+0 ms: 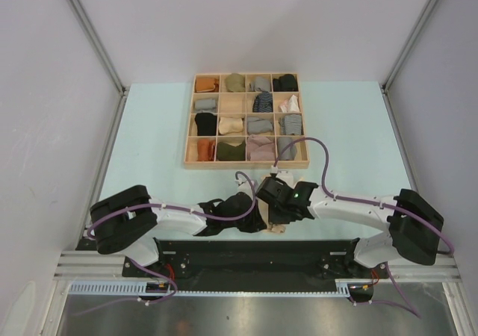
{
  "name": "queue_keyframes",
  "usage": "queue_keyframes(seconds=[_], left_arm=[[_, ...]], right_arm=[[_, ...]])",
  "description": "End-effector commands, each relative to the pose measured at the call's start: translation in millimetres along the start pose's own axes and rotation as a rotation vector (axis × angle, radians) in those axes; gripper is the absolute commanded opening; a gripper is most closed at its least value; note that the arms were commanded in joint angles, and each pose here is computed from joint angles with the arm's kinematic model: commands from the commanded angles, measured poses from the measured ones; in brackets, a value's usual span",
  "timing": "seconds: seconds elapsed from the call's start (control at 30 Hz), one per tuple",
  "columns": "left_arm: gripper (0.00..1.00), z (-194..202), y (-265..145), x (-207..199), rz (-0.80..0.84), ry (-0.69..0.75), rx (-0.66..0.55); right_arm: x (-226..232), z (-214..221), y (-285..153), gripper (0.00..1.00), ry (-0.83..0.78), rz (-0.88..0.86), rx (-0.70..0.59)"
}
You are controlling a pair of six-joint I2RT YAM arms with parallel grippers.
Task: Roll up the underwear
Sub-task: Fold the underwear at the corner of the board.
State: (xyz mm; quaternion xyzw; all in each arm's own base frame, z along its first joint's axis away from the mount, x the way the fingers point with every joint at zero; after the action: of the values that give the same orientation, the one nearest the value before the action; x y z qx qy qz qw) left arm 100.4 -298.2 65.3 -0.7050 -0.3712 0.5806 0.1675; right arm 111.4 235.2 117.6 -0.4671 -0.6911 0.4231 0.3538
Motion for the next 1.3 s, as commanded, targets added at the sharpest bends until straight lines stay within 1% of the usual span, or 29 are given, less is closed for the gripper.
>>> queue_keyframes(seconds=[0.0, 0.17, 0.7, 0.8, 0.83, 0.9, 0.93, 1.0, 1.03, 1.1, 1.13, 1.27], left_arm=[[0.0, 0.8, -0.9, 8.3, -0.042, 0.044, -0.014], [0.0, 1.3, -1.2, 9.6, -0.041, 0.04, -0.015], [0.0, 3.1, -3.4, 16.2, -0.04, 0.019, -0.022], [0.0, 4.4, -4.9, 16.6, -0.034, 0.012, -0.018], [0.0, 4.8, -5.3, 18.1, -0.037, 0.013, -0.018], [0.0, 4.0, -5.9, 18.5, -0.037, 0.008, -0.024], [0.0, 4.0, -6.3, 17.8, -0.035, 0.009, -0.026], [0.0, 3.4, -6.7, 17.9, -0.034, 0.008, -0.029], [0.0, 3.3, -6.5, 17.6, -0.034, 0.008, -0.029], [0.0, 3.3, -6.4, 17.9, -0.035, 0.007, -0.03], [0.0, 4.0, -6.3, 18.0, -0.035, 0.006, -0.027], [0.0, 3.8, -6.1, 18.9, -0.037, 0.005, -0.028]], right_arm=[[19.3, -16.1, -1.8, 0.0, -0.007, -0.064, -0.053], [27.6, -17.5, 2.2, 0.0, -0.01, -0.102, -0.053], [35.0, -15.3, 31.6, 0.0, -0.036, -0.102, -0.014], [37.0, -16.5, 28.9, 0.08, -0.046, -0.124, -0.019], [37.5, -17.4, 26.4, 0.18, -0.046, -0.132, -0.024], [37.8, -19.8, 19.2, 0.27, -0.045, -0.148, -0.04], [36.2, -20.2, 16.6, 0.33, -0.051, -0.148, -0.043], [34.5, -22.9, 7.0, 0.41, -0.054, -0.157, -0.067], [31.5, -22.4, 4.7, 0.48, -0.055, -0.146, -0.066], [28.4, -25.7, -6.0, 0.54, -0.051, -0.153, -0.095], [25.9, -26.4, -10.6, 0.59, -0.054, -0.149, -0.106], [20.0, -31.3, -32.3, 0.67, -0.046, -0.174, -0.161]])
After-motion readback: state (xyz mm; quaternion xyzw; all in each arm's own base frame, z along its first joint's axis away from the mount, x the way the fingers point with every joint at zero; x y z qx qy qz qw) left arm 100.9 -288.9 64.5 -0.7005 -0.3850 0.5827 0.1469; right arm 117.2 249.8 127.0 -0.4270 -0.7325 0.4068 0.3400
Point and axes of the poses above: each gripper's point midway between its finger pads, its own y axis out along the fingers, its own x axis along the line the jaws close on, z = x × y, the point moved 7 cm from there along -y, back along the fingers, and after that the axes turned 15 degrees about -y, right-handed, at the moved point
